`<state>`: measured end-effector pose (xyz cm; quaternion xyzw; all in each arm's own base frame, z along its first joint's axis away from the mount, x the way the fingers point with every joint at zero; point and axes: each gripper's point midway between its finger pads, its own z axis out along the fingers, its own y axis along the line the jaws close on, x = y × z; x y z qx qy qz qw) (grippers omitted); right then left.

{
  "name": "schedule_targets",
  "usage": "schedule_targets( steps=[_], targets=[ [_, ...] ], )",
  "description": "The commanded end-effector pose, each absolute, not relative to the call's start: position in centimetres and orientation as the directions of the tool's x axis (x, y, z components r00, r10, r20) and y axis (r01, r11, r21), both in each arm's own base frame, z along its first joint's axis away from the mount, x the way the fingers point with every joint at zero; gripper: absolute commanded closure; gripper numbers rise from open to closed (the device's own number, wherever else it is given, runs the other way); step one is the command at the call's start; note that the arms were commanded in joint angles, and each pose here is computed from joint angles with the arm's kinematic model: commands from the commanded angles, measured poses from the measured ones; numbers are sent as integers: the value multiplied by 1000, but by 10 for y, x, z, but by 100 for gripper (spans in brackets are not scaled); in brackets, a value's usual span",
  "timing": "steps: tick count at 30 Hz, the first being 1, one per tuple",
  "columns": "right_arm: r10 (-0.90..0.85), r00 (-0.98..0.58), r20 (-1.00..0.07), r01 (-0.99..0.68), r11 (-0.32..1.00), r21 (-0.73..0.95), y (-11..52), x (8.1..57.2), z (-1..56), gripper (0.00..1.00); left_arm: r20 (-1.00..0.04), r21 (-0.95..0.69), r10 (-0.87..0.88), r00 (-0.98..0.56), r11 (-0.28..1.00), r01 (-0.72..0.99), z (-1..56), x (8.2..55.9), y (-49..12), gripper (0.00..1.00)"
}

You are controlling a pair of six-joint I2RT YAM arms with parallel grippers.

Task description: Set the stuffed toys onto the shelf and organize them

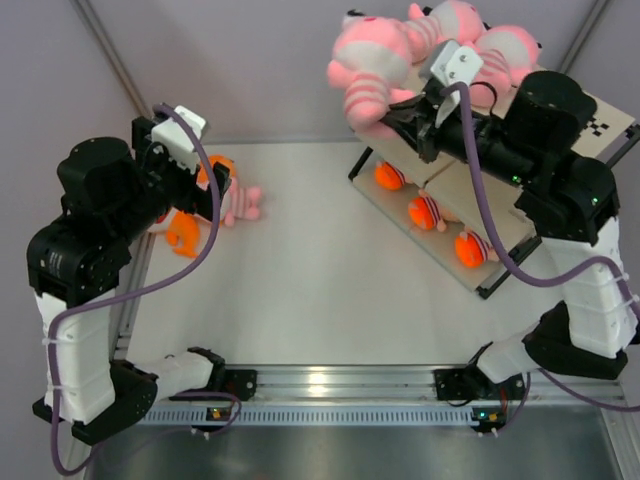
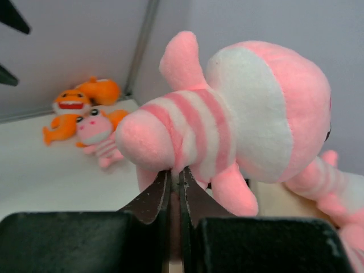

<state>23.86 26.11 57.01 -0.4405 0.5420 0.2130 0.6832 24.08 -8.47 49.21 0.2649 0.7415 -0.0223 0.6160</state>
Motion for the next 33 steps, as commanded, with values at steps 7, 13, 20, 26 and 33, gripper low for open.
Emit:
schedule_targets(
  steps=[7, 13, 20, 26, 33],
  targets=[
    [-466, 259, -846, -64, 866, -497, 85, 255, 623, 100, -887, 252, 412, -206, 808, 532, 438, 258, -109, 2],
    [-573, 13, -820, 192, 806, -560, 5, 231, 594, 100, -862, 250, 429, -270, 823, 510, 411, 278, -110, 2],
    [-583, 44, -811, 181, 803, -568, -9, 215, 587, 100, -766, 204, 474, -434, 820, 535, 335, 317, -125, 2],
    [-644, -25, -765, 17, 765, -644, 18, 245, 564, 100, -767, 153, 464, -443, 803, 575, 329, 321, -139, 2],
    [-585, -119, -802, -124, 811, -572, 4, 297, 515, 100, -764, 177, 488, -422, 787, 591, 326, 313, -136, 2]
  ],
)
